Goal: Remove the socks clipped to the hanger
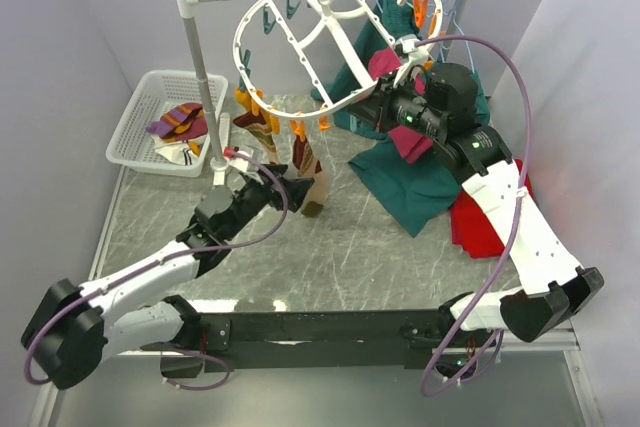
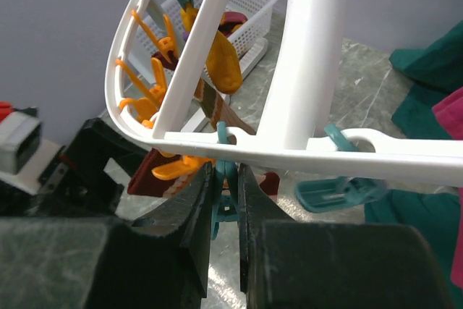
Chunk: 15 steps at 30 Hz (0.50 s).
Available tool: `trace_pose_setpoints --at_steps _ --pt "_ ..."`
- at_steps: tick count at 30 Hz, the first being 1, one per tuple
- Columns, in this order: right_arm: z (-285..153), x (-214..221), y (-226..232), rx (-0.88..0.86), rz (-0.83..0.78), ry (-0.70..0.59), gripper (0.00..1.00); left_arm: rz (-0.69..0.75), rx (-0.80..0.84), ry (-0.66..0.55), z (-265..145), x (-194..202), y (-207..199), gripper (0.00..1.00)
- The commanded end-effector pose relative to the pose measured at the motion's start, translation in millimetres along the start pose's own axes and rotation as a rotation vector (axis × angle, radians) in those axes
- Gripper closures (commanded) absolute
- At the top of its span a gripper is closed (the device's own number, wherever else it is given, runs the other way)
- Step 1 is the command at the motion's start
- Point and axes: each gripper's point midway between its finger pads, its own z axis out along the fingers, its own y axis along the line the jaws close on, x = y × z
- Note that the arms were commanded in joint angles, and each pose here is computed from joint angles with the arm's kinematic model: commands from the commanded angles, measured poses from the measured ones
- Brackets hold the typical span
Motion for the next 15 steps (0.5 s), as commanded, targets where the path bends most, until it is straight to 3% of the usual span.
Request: trace_pose_setpoints --at_steps 1,5,10,15 --pt "-22.0 5.0 5.8 -0.021 0.017 0.02 1.0 0.039 -0.133 -0.079 19.2 -20.9 22.0 0.14" --pt "-27.9 4.1 6.1 -0.021 0.011 0.012 1.0 0.057 -0.125 -0.062 34.2 -18.2 21.6 0.23" --pt "-28.5 7.9 5.7 -0.024 0.011 0.023 1.0 0.058 -0.11 -0.067 42.6 -22.5 17.3 0.55" --pt "-28.7 11.3 6.1 -0.022 0.026 0.037 0.86 0.031 -0.059 -0.054 43.0 -20.8 7.3 0.87"
